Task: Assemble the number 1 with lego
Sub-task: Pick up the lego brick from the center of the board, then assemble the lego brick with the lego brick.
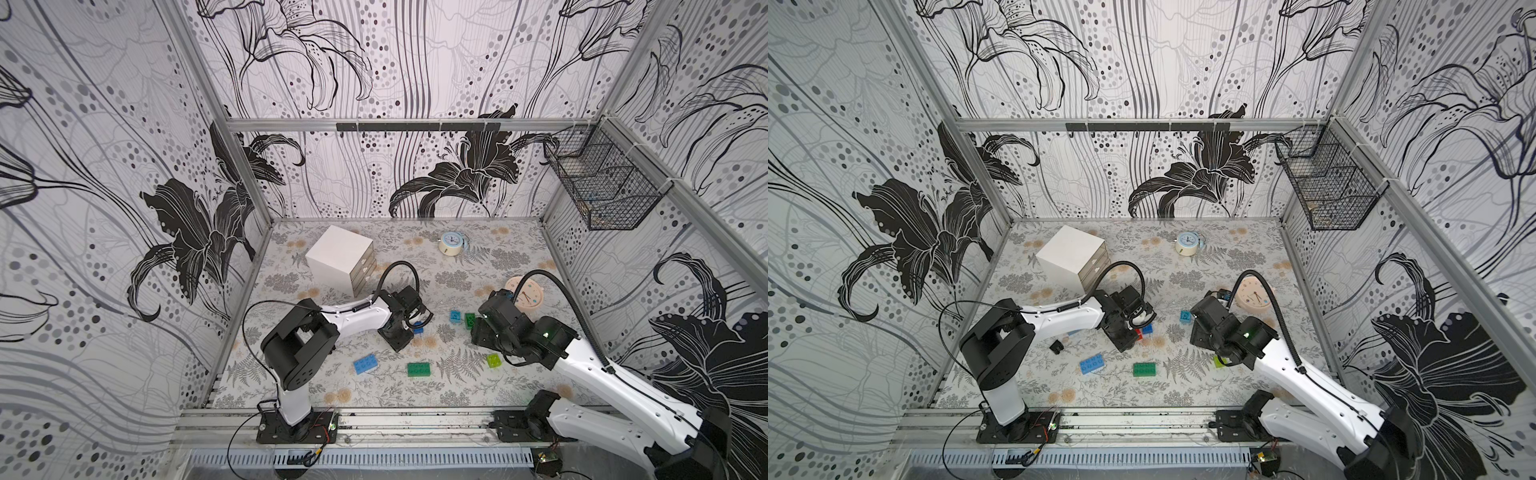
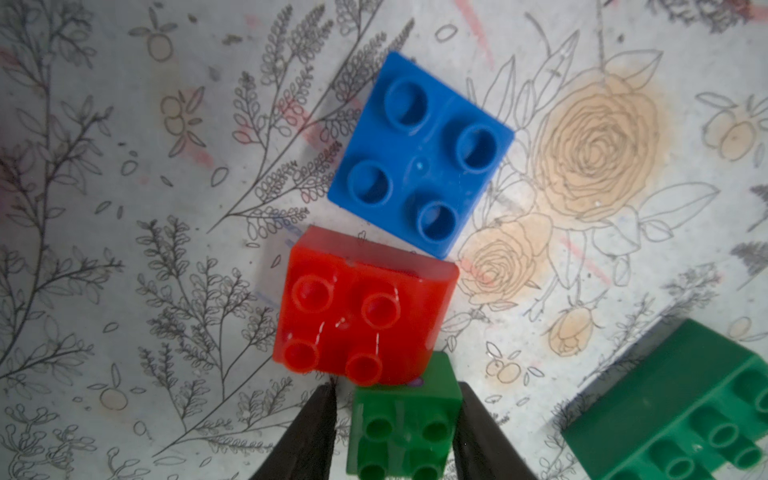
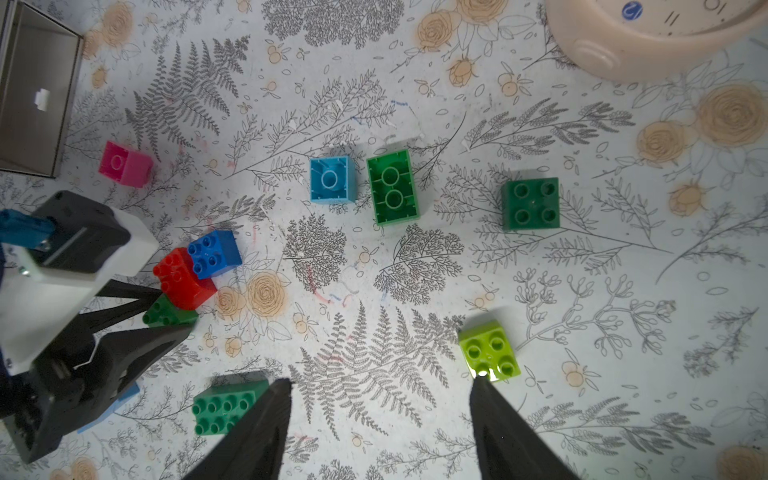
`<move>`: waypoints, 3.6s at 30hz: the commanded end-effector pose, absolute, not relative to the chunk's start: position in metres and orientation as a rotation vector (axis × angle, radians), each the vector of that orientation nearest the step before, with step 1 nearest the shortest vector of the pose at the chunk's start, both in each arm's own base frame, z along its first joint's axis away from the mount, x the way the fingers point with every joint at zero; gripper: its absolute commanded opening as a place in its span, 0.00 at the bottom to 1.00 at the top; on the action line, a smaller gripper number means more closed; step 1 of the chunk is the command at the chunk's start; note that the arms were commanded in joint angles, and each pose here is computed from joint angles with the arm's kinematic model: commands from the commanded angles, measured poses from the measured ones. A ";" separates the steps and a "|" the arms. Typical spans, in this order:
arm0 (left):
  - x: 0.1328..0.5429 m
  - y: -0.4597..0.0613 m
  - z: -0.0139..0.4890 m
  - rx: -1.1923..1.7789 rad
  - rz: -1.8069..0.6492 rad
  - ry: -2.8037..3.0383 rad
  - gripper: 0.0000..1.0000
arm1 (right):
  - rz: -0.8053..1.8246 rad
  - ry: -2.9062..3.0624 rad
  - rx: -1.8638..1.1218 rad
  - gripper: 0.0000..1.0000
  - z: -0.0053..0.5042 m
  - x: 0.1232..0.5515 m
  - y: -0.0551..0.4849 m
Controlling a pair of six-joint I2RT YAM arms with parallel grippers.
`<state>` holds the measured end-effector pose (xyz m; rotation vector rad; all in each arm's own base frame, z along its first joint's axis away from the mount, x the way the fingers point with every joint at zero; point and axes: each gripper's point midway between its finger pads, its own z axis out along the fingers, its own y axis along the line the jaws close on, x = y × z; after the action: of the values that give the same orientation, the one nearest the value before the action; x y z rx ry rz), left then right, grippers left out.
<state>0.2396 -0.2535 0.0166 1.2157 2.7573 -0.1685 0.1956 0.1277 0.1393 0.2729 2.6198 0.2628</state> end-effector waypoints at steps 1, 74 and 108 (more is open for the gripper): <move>0.241 -0.255 0.017 1.271 -0.165 2.743 0.45 | 0.224 2.619 0.304 0.70 0.132 0.194 0.120; 0.169 -0.337 0.084 1.857 -0.257 2.042 0.81 | 0.175 2.580 0.448 0.66 0.128 0.168 0.081; 0.236 -0.194 0.158 -0.166 -0.574 2.070 0.88 | 0.290 2.937 -0.240 0.44 0.074 0.143 0.283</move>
<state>0.2345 -0.1975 0.1571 -0.1151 2.0876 -0.5494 0.1451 0.2822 0.0727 -0.2402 2.9222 0.3227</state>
